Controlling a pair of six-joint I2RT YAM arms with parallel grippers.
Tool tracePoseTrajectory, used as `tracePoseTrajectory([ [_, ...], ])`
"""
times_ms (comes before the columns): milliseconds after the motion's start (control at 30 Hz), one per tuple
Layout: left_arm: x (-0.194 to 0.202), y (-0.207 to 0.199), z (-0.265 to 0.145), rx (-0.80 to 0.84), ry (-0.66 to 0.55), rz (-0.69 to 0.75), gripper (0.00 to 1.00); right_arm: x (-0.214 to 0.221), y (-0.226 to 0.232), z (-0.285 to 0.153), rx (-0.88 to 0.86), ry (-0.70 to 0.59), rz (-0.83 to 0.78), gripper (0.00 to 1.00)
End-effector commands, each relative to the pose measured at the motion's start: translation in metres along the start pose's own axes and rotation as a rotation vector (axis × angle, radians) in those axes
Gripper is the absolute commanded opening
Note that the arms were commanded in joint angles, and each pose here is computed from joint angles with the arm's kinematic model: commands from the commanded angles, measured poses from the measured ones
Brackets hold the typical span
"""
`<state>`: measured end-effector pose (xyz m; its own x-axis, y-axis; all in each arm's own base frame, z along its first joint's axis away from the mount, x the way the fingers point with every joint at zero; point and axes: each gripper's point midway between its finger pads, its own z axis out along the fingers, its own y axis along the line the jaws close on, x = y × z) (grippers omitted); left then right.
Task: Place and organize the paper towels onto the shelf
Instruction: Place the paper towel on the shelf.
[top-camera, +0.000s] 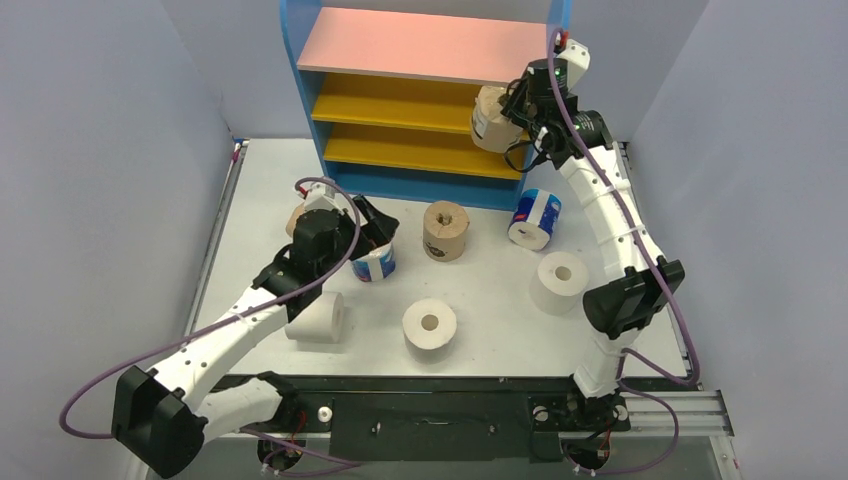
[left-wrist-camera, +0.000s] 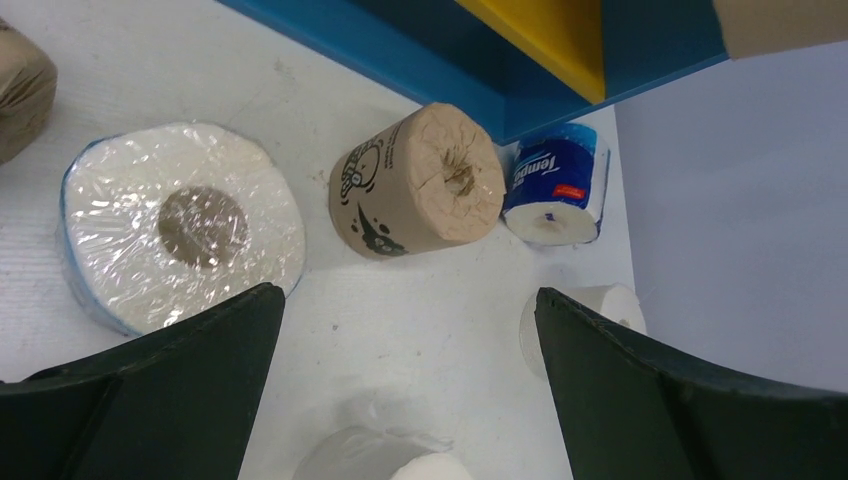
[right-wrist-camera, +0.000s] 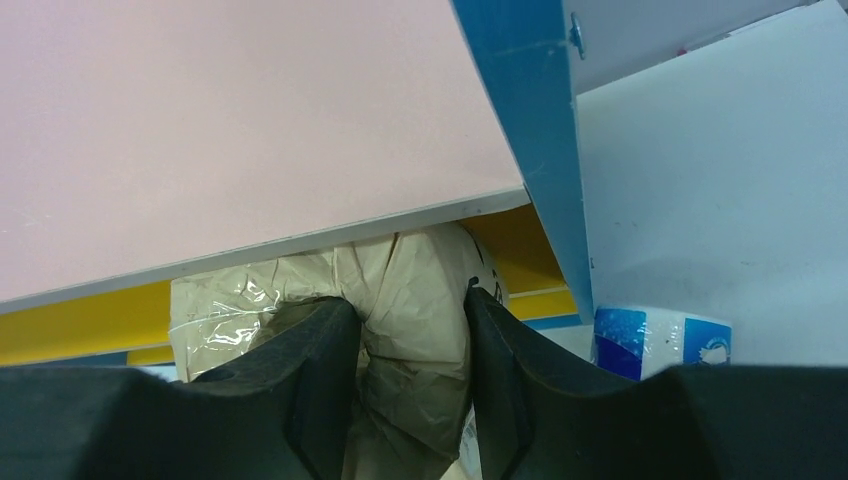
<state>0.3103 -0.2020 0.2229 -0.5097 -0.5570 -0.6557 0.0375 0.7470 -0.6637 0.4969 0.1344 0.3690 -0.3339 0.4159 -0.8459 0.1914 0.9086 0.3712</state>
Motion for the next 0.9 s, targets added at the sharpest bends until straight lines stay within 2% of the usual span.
tracePoseTrajectory([
  [0,-0.053,-0.058,0.002,0.167,-0.162,-0.034,0.96,-0.016,0.014,0.010,-0.032,-0.067,0.058,0.37],
  [167,-0.073,-0.082,0.017,0.223,-0.227,-0.028,0.96,-0.015,0.015,0.013,-0.035,-0.066,0.061,0.40],
  [367,-0.095,-0.134,0.032,0.377,-0.294,0.072,0.96,-0.017,0.019,0.015,-0.048,-0.064,0.071,0.46],
  [533,-0.087,-0.154,0.061,0.459,-0.288,0.160,0.96,-0.017,0.018,0.015,-0.049,-0.062,0.073,0.55],
  [733,-0.074,-0.184,0.090,0.576,-0.262,0.257,0.96,-0.019,0.018,0.015,-0.058,-0.066,0.083,0.57],
  [867,-0.072,-0.197,0.104,0.627,-0.316,0.324,0.96,-0.025,0.017,0.012,-0.064,-0.072,0.094,0.58],
])
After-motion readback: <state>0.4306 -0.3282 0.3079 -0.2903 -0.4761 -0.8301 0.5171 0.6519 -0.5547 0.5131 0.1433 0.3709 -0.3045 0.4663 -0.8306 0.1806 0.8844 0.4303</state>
